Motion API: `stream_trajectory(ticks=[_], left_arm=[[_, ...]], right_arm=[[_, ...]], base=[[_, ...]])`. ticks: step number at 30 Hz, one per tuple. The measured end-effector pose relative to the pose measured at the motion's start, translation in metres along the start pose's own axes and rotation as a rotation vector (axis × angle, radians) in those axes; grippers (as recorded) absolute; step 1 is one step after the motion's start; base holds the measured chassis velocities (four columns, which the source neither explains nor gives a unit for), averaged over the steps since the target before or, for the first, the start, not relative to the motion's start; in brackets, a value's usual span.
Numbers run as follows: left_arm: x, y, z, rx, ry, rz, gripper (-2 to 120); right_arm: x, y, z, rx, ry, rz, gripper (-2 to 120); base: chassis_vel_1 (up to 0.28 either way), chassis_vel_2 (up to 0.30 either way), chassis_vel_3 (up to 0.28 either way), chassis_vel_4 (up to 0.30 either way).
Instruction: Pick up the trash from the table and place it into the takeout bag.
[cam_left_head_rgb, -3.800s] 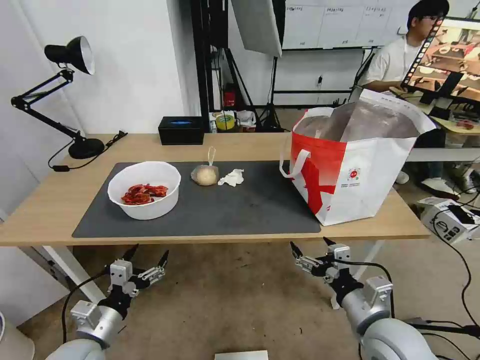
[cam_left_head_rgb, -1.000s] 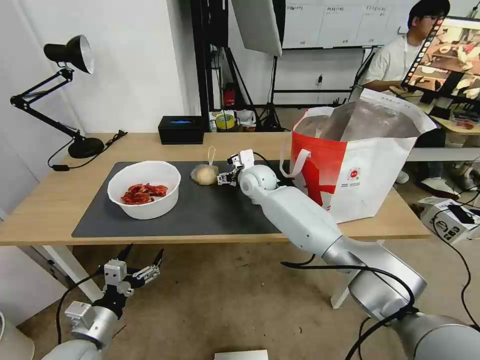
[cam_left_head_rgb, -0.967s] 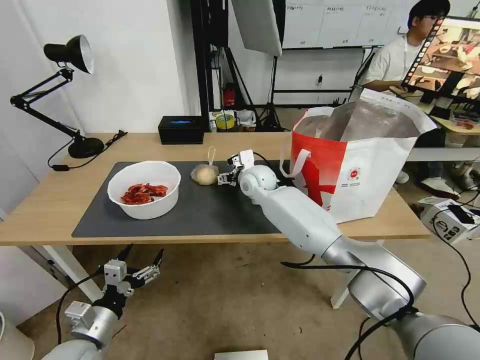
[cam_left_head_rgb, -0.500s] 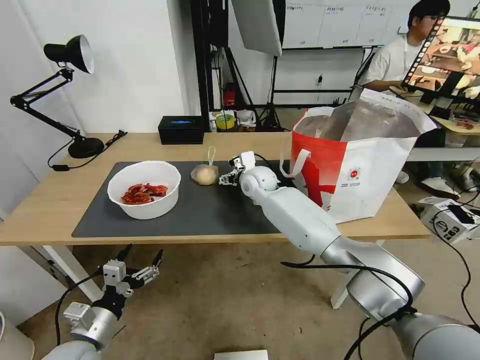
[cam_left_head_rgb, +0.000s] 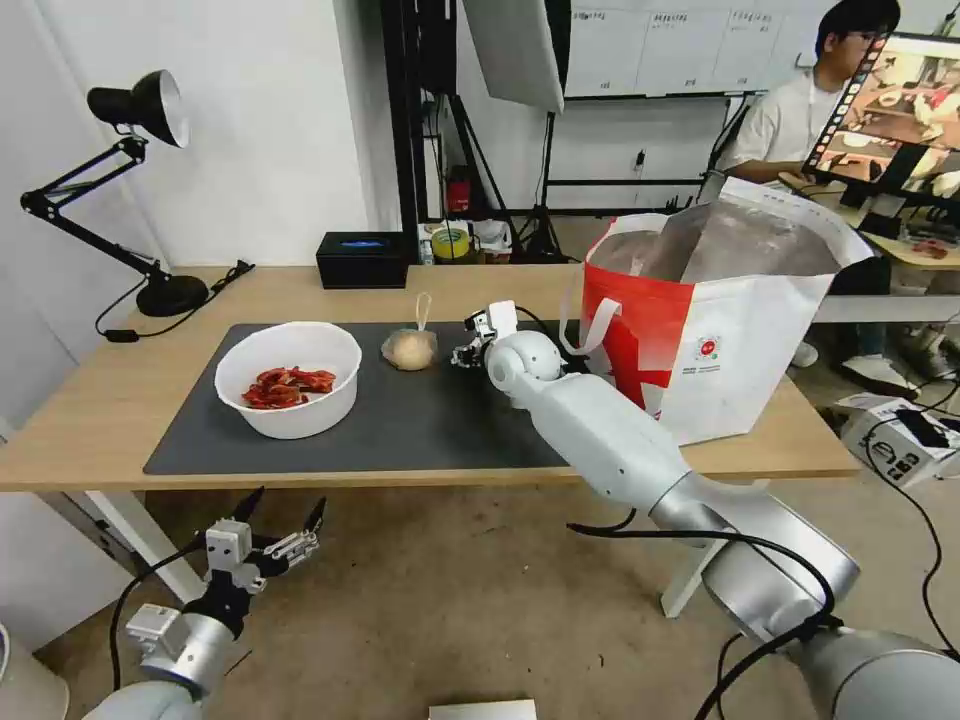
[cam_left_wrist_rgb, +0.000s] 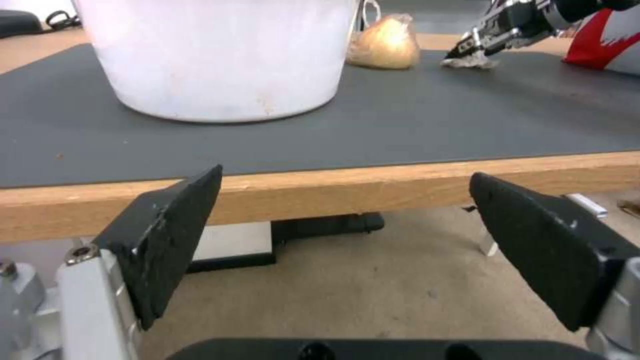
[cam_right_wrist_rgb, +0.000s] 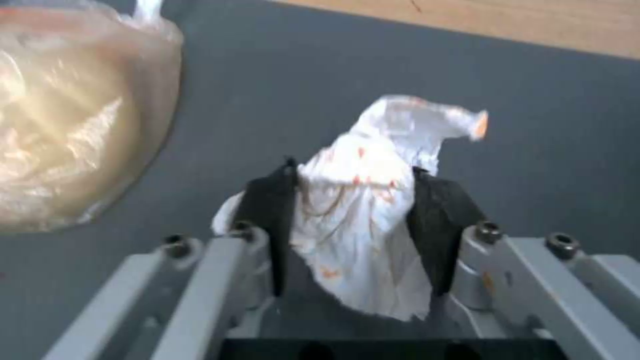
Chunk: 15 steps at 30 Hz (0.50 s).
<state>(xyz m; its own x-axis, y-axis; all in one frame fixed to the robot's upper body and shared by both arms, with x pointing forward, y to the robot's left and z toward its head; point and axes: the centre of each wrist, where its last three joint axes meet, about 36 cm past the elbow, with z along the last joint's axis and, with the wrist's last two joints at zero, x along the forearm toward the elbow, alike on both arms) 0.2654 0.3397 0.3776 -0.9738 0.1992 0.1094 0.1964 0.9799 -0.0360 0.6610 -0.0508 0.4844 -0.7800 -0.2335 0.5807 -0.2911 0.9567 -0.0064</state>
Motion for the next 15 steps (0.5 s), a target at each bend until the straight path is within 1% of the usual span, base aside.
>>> stream_trajectory(ticks=[1, 2, 3, 6, 7, 10, 15], left_arm=[[0.0, -0.0002, -0.0004, 0.0, -0.001, 0.0, 100], [0.0, -0.0003, -0.0006, -0.001, -0.001, 0.0, 100], [0.0, -0.0003, -0.0006, -0.001, -0.001, 0.0, 100], [0.0012, -0.0008, -0.0001, 0.0, 0.002, -0.001, 100], [0.0012, -0.0008, -0.0001, 0.0, 0.002, -0.001, 100], [0.0018, -0.0006, -0.0006, -0.001, 0.001, -0.003, 100], [0.0027, -0.0005, -0.0026, -0.004, -0.002, -0.006, 100]], right_arm=[[0.0, -0.0003, 0.0011, -0.001, 0.003, 0.0, 32], [0.0, -0.0006, 0.0018, -0.002, 0.004, 0.0, 29], [0.0, -0.0006, 0.0018, -0.002, 0.004, 0.0, 29], [0.0003, 0.0, 0.0037, 0.001, 0.006, 0.001, 15], [0.0003, 0.0, 0.0037, 0.001, 0.006, 0.001, 15], [0.002, 0.0016, 0.0032, -0.001, 0.004, -0.005, 0], [0.0049, 0.0021, 0.0009, -0.006, -0.004, -0.015, 0]], base=[[0.0, 0.0, 0.0, 0.0], [0.0, 0.0, 0.0, 0.0], [0.0, 0.0, 0.0, 0.0], [0.0, 0.0, 0.0, 0.0], [0.0, 0.0, 0.0, 0.0], [0.0, 0.0, 0.0, 0.0], [0.0, 0.0, 0.0, 0.0]])
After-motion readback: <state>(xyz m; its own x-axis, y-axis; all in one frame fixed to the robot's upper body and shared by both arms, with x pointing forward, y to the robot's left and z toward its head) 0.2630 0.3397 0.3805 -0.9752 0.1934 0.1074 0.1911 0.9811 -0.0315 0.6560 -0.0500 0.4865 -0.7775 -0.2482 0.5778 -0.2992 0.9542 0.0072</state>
